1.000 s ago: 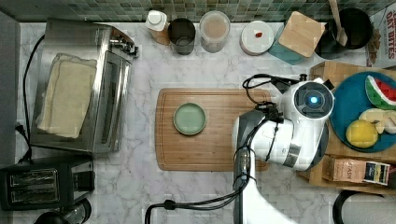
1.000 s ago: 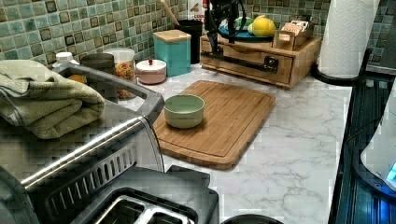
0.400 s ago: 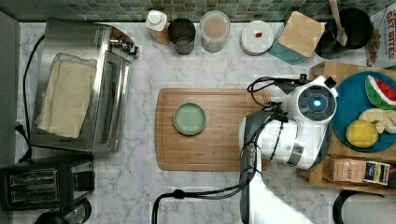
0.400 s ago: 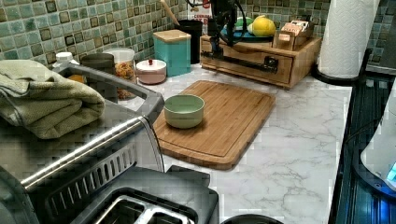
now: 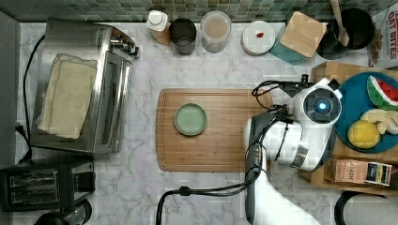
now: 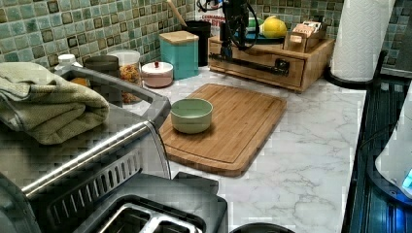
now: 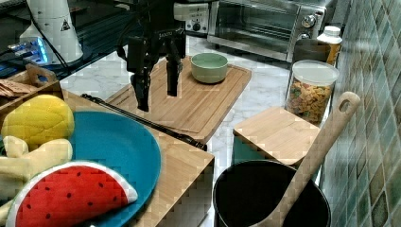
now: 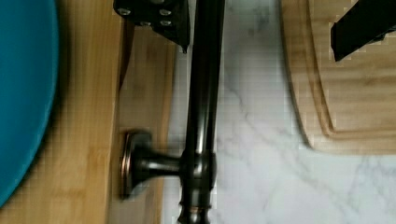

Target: Open the drawer.

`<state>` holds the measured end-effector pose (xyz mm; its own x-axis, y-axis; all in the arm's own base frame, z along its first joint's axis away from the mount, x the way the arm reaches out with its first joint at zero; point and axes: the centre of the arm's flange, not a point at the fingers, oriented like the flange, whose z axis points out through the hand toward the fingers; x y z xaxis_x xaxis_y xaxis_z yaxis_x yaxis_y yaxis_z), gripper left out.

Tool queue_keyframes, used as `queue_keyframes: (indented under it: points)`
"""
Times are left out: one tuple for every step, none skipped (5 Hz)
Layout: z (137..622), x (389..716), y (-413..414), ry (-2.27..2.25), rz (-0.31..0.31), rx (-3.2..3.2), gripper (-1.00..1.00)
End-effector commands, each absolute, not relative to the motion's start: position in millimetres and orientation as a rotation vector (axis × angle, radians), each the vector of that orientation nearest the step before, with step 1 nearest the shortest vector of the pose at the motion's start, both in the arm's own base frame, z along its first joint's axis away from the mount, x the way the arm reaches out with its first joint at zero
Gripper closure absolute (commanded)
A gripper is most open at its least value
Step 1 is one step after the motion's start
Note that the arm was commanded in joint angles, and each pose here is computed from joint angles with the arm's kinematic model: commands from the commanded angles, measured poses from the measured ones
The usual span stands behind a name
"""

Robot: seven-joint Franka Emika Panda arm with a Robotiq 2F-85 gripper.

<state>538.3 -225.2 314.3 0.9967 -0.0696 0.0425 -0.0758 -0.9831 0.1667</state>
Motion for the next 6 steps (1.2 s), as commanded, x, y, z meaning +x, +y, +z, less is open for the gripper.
queue_keyframes:
  points:
    - [289,513,-267,-0.273,0.069,2.961,-1.0]
    - [279,507,-264,-0.306,0.03,2.948,-1.0]
    - [265,498,-264,-0.345,0.04,2.949,-1.0]
    - [252,491,-263,-0.37,0.059,2.937,-1.0]
    - [240,488,-266,-0.356,0.088,2.947,-1.0]
    - [231,491,-256,-0.384,0.12,2.961,-1.0]
